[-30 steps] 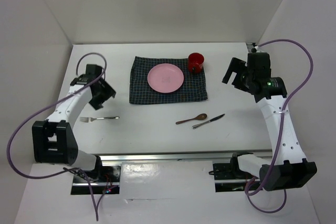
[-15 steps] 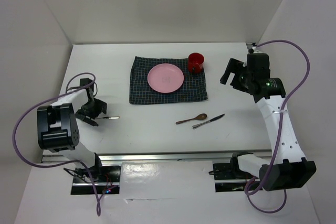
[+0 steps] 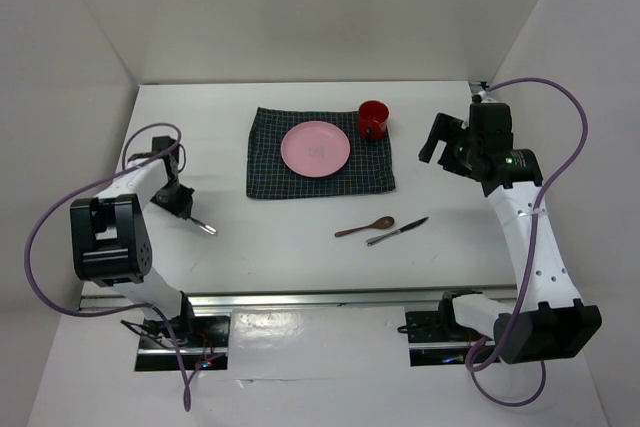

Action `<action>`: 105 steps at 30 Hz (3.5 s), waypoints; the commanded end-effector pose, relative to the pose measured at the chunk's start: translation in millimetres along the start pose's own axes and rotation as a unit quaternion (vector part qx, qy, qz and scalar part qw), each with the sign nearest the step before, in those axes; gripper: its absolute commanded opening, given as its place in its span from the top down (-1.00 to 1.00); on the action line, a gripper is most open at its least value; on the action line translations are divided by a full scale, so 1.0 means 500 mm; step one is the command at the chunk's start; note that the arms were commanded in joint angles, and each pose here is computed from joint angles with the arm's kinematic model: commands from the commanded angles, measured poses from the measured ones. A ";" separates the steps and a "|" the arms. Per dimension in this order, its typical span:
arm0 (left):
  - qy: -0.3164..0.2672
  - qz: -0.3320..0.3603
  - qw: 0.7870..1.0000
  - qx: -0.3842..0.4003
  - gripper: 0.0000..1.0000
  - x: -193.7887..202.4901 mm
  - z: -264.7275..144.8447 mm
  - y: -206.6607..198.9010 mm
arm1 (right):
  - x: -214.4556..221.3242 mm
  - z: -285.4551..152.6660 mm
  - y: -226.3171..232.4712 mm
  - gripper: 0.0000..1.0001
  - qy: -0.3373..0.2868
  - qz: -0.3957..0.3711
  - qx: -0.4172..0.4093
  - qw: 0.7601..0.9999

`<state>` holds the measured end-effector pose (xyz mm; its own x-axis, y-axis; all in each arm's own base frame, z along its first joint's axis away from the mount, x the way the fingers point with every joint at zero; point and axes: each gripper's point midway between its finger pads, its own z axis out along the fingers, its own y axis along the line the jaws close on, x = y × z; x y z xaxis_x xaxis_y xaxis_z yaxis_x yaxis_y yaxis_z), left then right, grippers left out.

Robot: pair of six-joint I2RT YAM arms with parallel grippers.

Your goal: Set the dinner table for one person

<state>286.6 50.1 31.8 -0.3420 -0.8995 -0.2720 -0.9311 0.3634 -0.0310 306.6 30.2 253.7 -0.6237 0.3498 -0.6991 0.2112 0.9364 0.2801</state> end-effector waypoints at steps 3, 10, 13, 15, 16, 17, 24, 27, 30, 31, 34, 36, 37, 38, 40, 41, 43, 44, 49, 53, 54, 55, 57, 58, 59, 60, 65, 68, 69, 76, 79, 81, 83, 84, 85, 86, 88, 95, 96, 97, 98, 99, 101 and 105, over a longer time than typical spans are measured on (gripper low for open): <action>-0.110 0.158 0.976 0.107 1.00 -0.058 -0.150 -0.128 | -0.021 0.012 0.001 -1.00 -0.023 -0.004 -0.004 1.000; -0.145 0.406 0.884 0.183 1.00 0.045 -0.256 -0.324 | -0.004 0.030 0.009 -1.00 -0.004 0.005 -0.015 1.000; -0.129 0.473 0.854 0.175 1.00 0.106 -0.241 -0.378 | -0.005 0.030 0.006 -1.00 -0.006 0.009 -0.010 1.000; -0.113 0.502 0.838 0.180 1.00 0.143 -0.228 -0.403 | -0.002 0.024 0.005 -1.00 -0.005 0.009 -0.009 1.000; -0.115 0.504 0.835 0.189 1.00 0.144 -0.232 -0.424 | -0.003 0.024 0.001 -1.00 -0.007 0.009 -0.004 1.000; -0.113 0.510 0.831 0.190 1.00 0.158 -0.226 -0.438 | 0.002 0.024 -0.001 -1.00 -0.002 0.009 -0.002 1.000; -0.086 0.526 0.828 0.173 1.00 0.187 -0.146 -0.494 | 0.008 0.017 -0.019 -1.00 0.000 0.004 0.020 1.000; -0.074 0.532 0.829 0.158 1.00 0.197 -0.109 -0.498 | 0.010 0.011 -0.020 -1.00 0.000 0.004 0.020 1.000; -0.070 0.525 0.834 0.152 1.00 0.195 -0.086 -0.503 | 0.024 0.018 -0.026 -1.00 0.010 0.004 0.024 1.000; -0.069 0.526 0.834 0.151 1.00 0.197 -0.078 -0.507 | 0.035 0.018 -0.025 -1.00 0.015 0.009 0.019 1.000; -0.072 0.525 0.834 0.154 1.00 0.196 -0.078 -0.516 | 0.072 0.020 -0.025 -1.00 0.038 0.014 0.010 0.999; -0.076 0.523 0.834 0.159 0.97 0.193 -0.086 -0.524 | 0.106 0.027 -0.026 -1.00 0.061 0.019 0.002 0.998; -0.073 0.524 0.834 0.156 0.83 0.195 -0.082 -0.523 | 0.115 0.026 -0.025 -1.00 0.065 0.025 -0.002 0.998; -0.070 0.525 0.834 0.152 0.68 0.194 -0.086 -0.518 | 0.131 0.031 -0.028 -1.00 0.077 0.025 -0.002 0.997; -0.077 0.523 0.835 0.153 0.09 0.185 -0.103 -0.518 | 0.150 0.027 -0.017 -1.00 0.089 0.034 -0.020 0.995; -0.078 0.523 0.835 0.154 -0.04 0.180 -0.121 -0.512 | 0.159 0.029 -0.017 -1.00 0.096 0.040 -0.022 0.994; -0.088 0.514 0.838 0.160 -0.12 0.169 -0.153 -0.510 | 0.189 0.039 -0.017 -1.00 0.116 0.049 -0.028 0.992; -0.098 0.508 0.838 0.173 -0.12 0.159 -0.189 -0.509 | 0.195 0.041 -0.018 -1.00 0.121 0.056 -0.026 0.991; -0.128 0.483 0.841 0.208 -0.12 0.122 -0.317 -0.463 | 0.208 0.046 0.038 -1.00 0.148 0.094 -0.058 0.983; -0.138 0.463 0.841 0.246 -0.12 0.113 -0.399 -0.409 | 0.271 0.080 0.080 -0.66 0.170 0.090 -0.039 0.981; -0.127 0.465 0.841 0.246 -0.12 0.128 -0.396 -0.390 | 0.306 0.079 0.102 -0.66 0.188 0.072 -0.040 0.979; -0.140 0.457 0.838 0.264 -0.12 0.119 -0.429 -0.379 | 0.314 0.088 0.108 -0.58 0.184 0.069 -0.027 0.980; -0.134 0.455 0.839 0.266 -0.12 0.124 -0.431 -0.353 | 0.361 0.098 0.140 -0.49 0.207 0.070 -0.013 0.976; -0.137 0.449 0.842 0.265 -0.12 0.120 -0.435 -0.343 | 0.363 0.105 0.144 -0.47 0.200 0.072 0.001 0.977; -0.144 0.444 0.840 0.275 -0.12 0.115 -0.456 -0.329 | 0.378 0.117 0.152 -0.38 0.204 0.096 0.017 0.974; -0.142 0.439 0.845 0.269 -0.12 0.116 -0.449 -0.315 | 0.383 0.123 0.165 -0.34 0.205 0.107 0.016 0.973; -0.146 0.427 0.840 0.300 -0.12 0.122 -0.467 -0.287 | 0.414 0.168 0.196 -0.34 0.208 0.177 0.025 0.962; -0.138 0.431 0.840 0.299 -0.12 0.129 -0.460 -0.277 | 0.442 0.199 0.190 -0.34 0.216 0.195 0.058 0.955; -0.142 0.430 0.841 0.297 -0.12 0.126 -0.459 -0.277 | 0.450 0.212 0.190 -0.34 0.221 0.197 0.068 0.953; -0.135 0.442 0.846 0.264 -0.12 0.129 -0.418 -0.259 | 0.489 0.242 0.197 -0.34 0.238 0.198 0.103 0.945; -0.135 0.442 0.847 0.264 -0.12 0.129 -0.417 -0.253 | 0.491 0.258 0.191 -0.24 0.231 0.203 0.123 0.944; -0.136 0.446 0.845 0.263 -0.12 0.130 -0.413 -0.254 | 0.499 0.271 0.177 -0.18 0.224 0.200 0.141 0.943; -0.136 0.446 0.845 0.263 -0.12 0.130 -0.413 -0.254 | 0.491 0.281 0.184 -0.10 0.217 0.207 0.143 0.943; -0.136 0.446 0.845 0.263 -0.12 0.130 -0.413 -0.254 | 0.491 0.280 0.179 0.00 0.214 0.210 0.151 0.942; -0.132 0.447 0.844 0.266 -0.12 0.133 -0.413 -0.254 | 0.501 0.281 0.169 0.18 0.219 0.210 0.164 0.939; -0.132 0.447 0.844 0.266 -0.12 0.134 -0.413 -0.254 | 0.499 0.282 0.167 0.30 0.215 0.209 0.166 0.940; -0.130 0.449 0.844 0.263 -0.12 0.135 -0.407 -0.251 | 0.498 0.276 0.160 0.53 0.212 0.217 0.176 0.936; -0.132 0.448 0.844 0.266 -0.12 0.134 -0.412 -0.244 | 0.470 0.219 0.136 1.00 0.170 0.161 0.187 0.954; -0.132 0.448 0.844 0.266 -0.12 0.134 -0.412 -0.244 | 0.454 0.214 0.141 1.00 0.161 0.152 0.179 0.958; -0.134 0.446 0.843 0.269 -0.12 0.132 -0.418 -0.247 | 0.442 0.206 0.141 1.00 0.160 0.124 0.170 0.965; -0.134 0.446 0.843 0.269 -0.12 0.132 -0.418 -0.247 | 0.420 0.192 0.164 1.00 0.152 0.111 0.143 0.972; -0.134 0.446 0.843 0.269 -0.12 0.132 -0.418 -0.247 | 0.411 0.184 0.167 1.00 0.152 0.096 0.135 0.974; -0.137 0.445 0.844 0.267 -0.12 0.129 -0.418 -0.247 | 0.370 0.178 0.213 1.00 0.141 0.024 0.063 0.988; -0.134 0.447 0.845 0.262 -0.12 0.130 -0.415 -0.241 | 0.294 0.203 0.242 1.00 0.127 -0.041 0.031 0.991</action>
<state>352.9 -104.1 202.3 -0.8000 -0.1358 -0.5845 -0.1051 0.9907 -0.0864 281.0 197.5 83.7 -0.8093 0.4170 -0.4138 0.3631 0.9088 0.2056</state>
